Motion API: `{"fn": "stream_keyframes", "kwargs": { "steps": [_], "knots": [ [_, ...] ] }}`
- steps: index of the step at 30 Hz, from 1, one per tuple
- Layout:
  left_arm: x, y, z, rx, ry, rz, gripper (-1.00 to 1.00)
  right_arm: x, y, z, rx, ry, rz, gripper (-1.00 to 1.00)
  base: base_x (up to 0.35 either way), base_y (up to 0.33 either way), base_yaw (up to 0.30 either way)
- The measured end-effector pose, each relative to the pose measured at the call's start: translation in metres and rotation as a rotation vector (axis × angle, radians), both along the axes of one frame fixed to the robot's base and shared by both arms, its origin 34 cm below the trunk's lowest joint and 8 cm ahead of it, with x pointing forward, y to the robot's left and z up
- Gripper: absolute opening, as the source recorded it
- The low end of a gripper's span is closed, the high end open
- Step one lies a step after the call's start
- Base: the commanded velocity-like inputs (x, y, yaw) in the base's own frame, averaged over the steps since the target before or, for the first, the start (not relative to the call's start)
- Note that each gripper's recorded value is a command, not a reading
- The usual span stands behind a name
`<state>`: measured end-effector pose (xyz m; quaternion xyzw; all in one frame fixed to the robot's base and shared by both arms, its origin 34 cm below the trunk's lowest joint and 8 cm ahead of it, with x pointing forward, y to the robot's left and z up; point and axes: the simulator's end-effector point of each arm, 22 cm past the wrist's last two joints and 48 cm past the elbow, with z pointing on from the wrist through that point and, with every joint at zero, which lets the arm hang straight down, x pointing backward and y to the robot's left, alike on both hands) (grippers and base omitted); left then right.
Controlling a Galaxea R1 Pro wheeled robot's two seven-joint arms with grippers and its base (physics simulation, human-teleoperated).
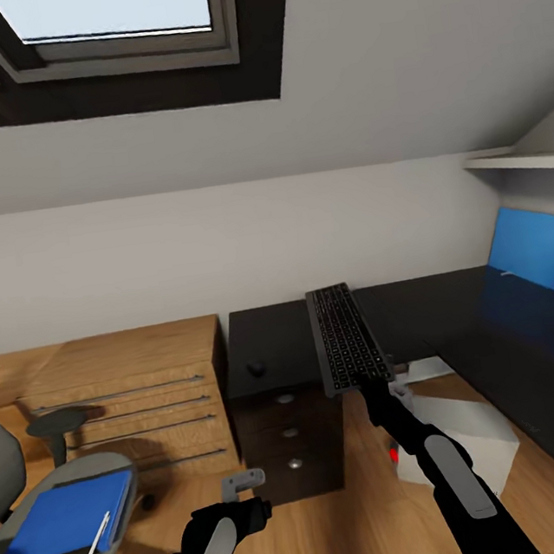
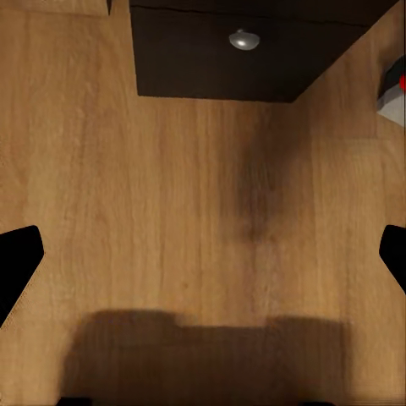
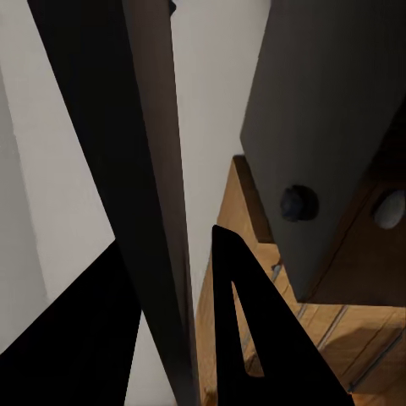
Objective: In the bedroom, organize the workspace by keeping the computer under the desk, ensuring the monitor is on the desk, placing the keyboard on the desk next to the monitor, placing the mouse on the desk next to the keyboard, moving the folder from the swivel chair onto the desk next to the mouse, stacking the notebook on top of the folder with the pen on top of the notebook, and positioning the swivel chair next to the desk.
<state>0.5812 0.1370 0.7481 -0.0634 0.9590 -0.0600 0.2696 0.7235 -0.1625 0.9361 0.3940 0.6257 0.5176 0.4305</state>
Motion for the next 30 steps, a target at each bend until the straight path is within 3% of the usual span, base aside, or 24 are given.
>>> {"fn": "stream_keyframes", "kwargs": {
  "steps": [21, 30],
  "knots": [
    [0.002, 0.000, -0.007, -0.004, -0.004, 0.017, 1.00, 0.001, 0.000, -0.012, -0.004, 0.020, 0.000, -1.00, -0.006, 0.068, -0.218],
    [-0.002, -0.001, -0.013, -0.001, 0.011, 0.011, 1.00, 0.001, 0.001, -0.017, -0.003, 0.028, 0.000, -1.00, -0.158, 0.225, -0.223]
  ]
}}
